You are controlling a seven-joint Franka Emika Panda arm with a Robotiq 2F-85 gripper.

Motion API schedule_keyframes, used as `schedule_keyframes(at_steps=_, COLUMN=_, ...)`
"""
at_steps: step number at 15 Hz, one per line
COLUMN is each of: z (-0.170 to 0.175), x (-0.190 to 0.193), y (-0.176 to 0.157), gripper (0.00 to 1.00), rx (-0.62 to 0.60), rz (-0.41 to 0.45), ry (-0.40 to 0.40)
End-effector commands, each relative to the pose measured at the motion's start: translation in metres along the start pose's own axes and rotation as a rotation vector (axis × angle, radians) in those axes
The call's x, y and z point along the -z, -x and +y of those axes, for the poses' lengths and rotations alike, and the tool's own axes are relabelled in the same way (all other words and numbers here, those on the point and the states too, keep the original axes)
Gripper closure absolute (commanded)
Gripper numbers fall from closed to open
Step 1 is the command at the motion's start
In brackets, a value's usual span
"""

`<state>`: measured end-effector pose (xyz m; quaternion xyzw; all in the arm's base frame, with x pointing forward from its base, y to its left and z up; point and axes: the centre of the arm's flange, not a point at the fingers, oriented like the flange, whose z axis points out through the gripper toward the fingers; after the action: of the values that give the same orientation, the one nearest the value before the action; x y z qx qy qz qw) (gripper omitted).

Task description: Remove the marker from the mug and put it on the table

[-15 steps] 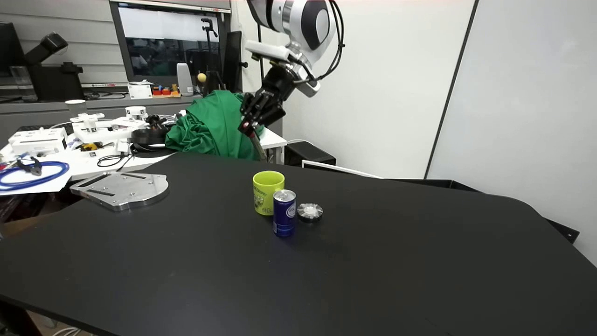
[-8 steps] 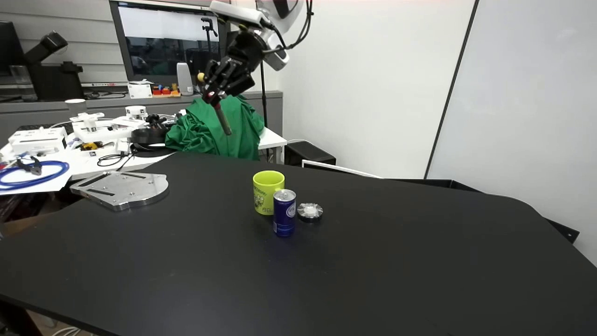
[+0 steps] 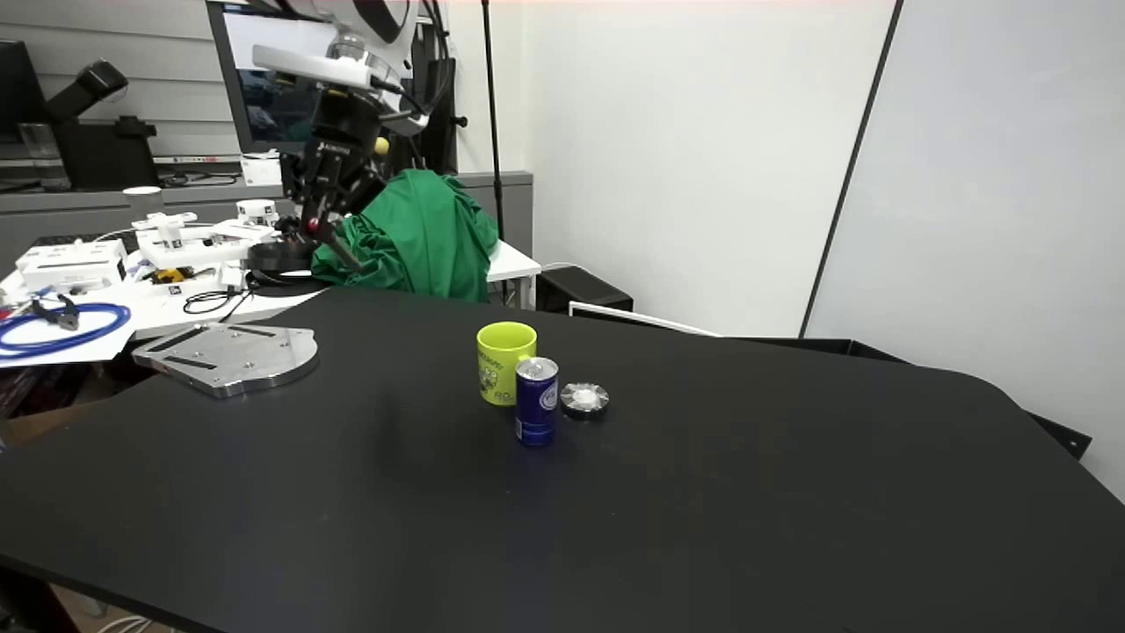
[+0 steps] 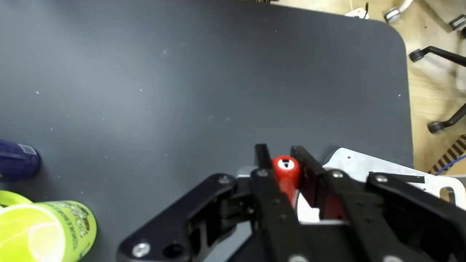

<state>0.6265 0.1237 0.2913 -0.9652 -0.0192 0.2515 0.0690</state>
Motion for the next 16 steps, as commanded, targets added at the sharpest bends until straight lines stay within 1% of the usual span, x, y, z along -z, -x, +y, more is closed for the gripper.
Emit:
schedule_keyframes(at_steps=1, z=-0.001, x=-0.055, y=0.015, gripper=0.95, rx=0.049, rz=0.127, ry=0.023)
schedule_keyframes(at_steps=4, z=0.013, x=-0.09, y=-0.001, gripper=0.95, rx=0.037, rz=0.243, ry=0.026)
schedule_keyframes(at_steps=8, z=0.044, x=-0.131, y=-0.02, gripper=0.95, rx=-0.018, rz=0.35, ry=0.033)
schedule_keyframes(at_steps=12, z=0.066, x=-0.163, y=-0.032, gripper=0.95, rx=-0.059, rz=0.421, ry=0.042)
schedule_keyframes(at_steps=16, z=0.071, x=-0.185, y=-0.036, gripper=0.95, rx=-0.068, rz=0.449, ry=0.055)
